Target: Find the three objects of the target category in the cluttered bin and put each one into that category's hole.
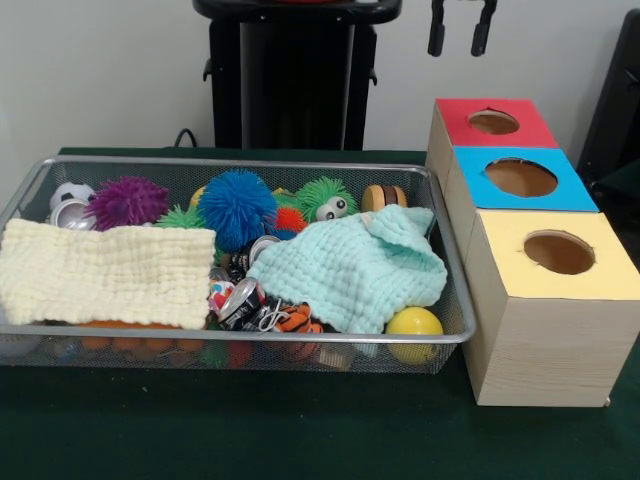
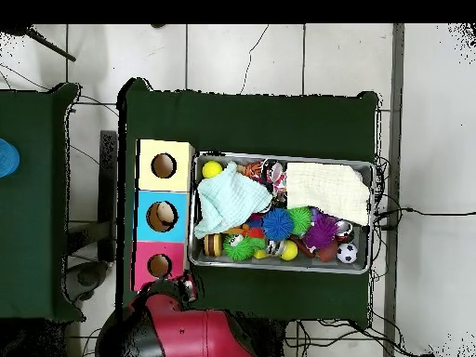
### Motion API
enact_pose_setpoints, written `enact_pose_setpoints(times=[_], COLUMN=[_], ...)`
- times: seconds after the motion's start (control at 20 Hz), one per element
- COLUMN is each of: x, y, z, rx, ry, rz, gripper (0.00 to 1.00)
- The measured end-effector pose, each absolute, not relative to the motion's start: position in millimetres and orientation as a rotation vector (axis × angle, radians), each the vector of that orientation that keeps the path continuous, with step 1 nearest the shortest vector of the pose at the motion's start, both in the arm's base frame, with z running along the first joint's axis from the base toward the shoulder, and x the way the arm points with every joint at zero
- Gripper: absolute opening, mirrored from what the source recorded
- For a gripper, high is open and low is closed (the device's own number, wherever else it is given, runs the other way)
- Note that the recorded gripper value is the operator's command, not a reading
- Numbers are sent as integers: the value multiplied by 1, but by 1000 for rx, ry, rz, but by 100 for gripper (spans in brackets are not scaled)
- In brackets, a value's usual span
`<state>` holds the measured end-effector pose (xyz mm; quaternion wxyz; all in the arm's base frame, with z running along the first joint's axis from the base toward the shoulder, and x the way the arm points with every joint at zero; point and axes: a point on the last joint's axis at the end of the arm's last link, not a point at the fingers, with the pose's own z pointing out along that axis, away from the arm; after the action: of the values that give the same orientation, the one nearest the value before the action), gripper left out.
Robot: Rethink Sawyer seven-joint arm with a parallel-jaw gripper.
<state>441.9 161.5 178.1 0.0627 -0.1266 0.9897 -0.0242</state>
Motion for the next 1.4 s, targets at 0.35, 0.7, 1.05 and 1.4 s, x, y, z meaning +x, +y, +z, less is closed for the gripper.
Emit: enact_pose_setpoints(times=[0.35,0.7,1.05,1.4], x=[440,440,450,462], y=[166,164,134,92], z=[178,179,180,180], rx=[-397,-392,-290,-151], ry=[2988,2989,2998,3010], rz=[-75,-78,-84,-87], gripper=[100,100,100,100])
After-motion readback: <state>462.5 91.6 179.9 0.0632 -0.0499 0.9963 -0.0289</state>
